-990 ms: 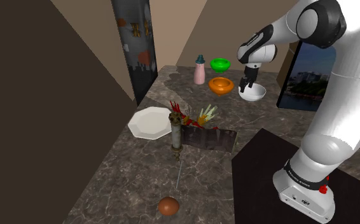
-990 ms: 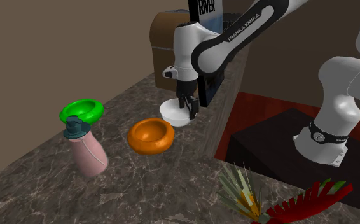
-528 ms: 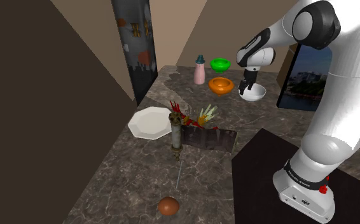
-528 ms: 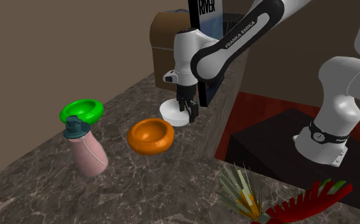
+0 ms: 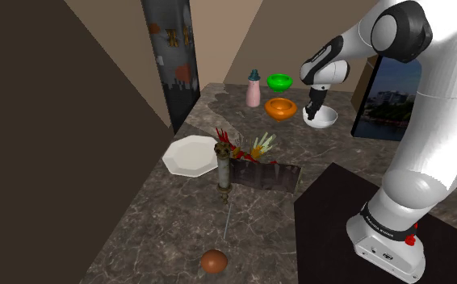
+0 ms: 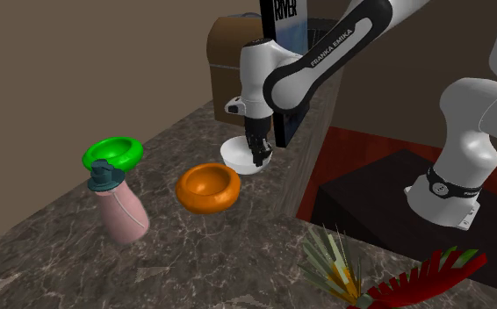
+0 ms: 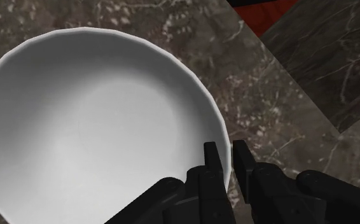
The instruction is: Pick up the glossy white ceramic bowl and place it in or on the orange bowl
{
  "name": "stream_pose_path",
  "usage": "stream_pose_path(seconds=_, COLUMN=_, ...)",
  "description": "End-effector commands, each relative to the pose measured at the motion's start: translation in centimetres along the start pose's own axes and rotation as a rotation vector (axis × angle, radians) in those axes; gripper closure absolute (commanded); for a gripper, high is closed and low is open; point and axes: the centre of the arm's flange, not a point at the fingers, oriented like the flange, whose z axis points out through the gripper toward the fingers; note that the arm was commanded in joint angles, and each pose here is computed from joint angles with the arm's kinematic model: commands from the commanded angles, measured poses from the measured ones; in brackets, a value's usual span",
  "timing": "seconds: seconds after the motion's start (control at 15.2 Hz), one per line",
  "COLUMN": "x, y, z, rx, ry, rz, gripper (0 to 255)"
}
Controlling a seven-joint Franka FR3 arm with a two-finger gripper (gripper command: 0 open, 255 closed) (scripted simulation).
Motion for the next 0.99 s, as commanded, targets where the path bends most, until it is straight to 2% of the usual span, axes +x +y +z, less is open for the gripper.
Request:
stream_pose_path(seconds=0.0, x=0.0, y=0.0, z=0.0, rx=0.0, ry=0.0, rz=0.0, gripper=255)
stream_pose_path(seconds=0.26, x=0.0, y=0.0, z=0.0, rx=0.0, ry=0.0, rz=0.0, gripper=255)
stream_pose_path(seconds=0.92, x=-0.1, y=-0.1, z=-5.3, rx=0.0, ry=0.0, rz=0.0, gripper=255)
